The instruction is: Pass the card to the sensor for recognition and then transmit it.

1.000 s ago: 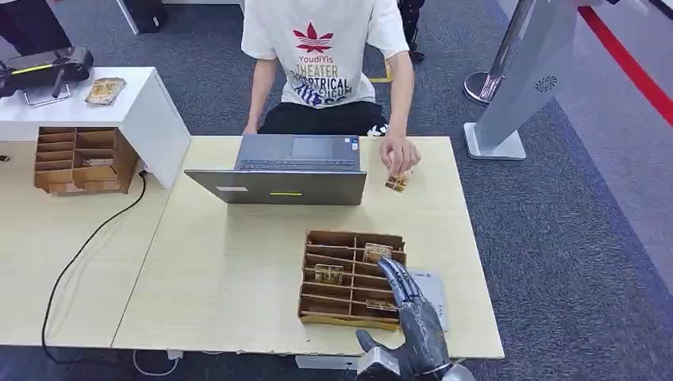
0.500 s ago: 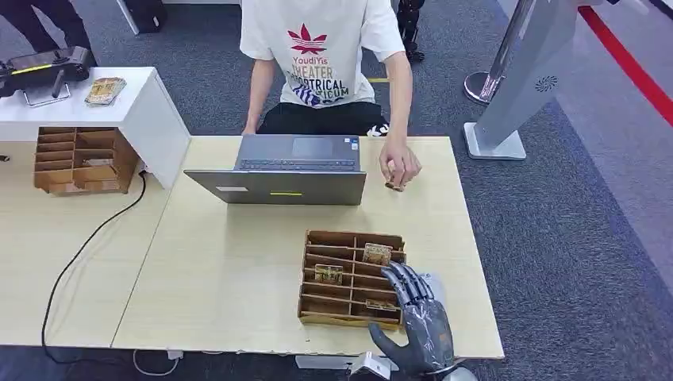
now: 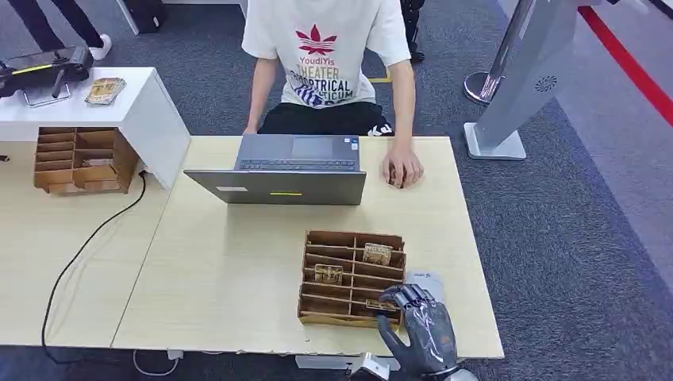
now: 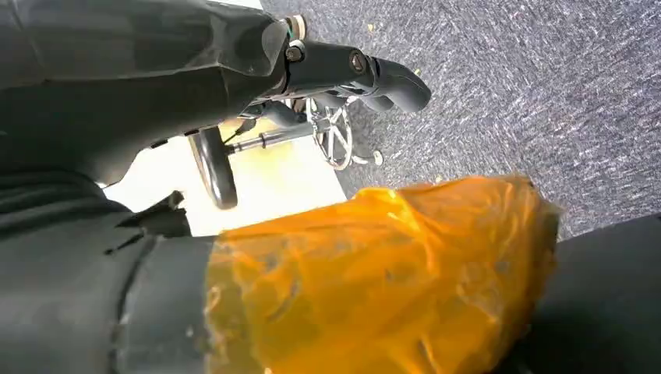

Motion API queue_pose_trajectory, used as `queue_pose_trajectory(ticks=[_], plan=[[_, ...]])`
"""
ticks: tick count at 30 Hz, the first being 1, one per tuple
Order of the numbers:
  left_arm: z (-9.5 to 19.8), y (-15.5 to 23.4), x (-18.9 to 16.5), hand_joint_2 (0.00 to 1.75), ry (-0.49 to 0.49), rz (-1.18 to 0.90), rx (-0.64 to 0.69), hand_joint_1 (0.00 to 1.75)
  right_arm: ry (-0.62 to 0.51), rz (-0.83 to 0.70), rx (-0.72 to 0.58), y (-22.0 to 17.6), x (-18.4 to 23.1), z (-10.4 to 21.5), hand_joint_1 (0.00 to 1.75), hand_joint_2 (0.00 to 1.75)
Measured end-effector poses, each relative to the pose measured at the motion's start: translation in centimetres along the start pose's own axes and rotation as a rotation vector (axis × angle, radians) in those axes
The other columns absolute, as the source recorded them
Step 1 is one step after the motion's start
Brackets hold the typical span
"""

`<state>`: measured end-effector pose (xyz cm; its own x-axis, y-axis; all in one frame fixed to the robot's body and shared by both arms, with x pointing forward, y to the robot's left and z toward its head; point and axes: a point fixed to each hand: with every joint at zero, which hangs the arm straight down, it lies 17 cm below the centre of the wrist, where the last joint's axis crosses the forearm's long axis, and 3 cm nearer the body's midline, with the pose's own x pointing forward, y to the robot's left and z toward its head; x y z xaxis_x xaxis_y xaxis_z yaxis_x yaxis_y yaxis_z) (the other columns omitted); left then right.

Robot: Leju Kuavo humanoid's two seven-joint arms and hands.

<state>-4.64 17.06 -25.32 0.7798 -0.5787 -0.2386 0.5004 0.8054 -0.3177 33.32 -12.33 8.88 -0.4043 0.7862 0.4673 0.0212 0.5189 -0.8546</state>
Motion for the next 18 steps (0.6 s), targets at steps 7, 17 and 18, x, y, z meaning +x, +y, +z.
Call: queue_pose_trajectory(ticks=[7, 17, 18], plan=[[0.0, -0.01, 0.0, 0.0, 0.001, -0.002, 0.0, 0.0, 0.008, 0.01, 0.011, 0.42, -0.5, -0.03, 0.42, 1.75], [0.0, -0.01, 0.0, 0.0, 0.001, -0.002, 0.0, 0.0, 0.012, 0.017, 0.021, 0.72, -0.84, -0.05, 0.51, 1.75], [0.0, 0.01, -0.02, 0.0, 0.001, -0.002, 0.0, 0.0, 0.013, 0.018, 0.022, 0.77, -0.87, -0.04, 0.52, 1.75]])
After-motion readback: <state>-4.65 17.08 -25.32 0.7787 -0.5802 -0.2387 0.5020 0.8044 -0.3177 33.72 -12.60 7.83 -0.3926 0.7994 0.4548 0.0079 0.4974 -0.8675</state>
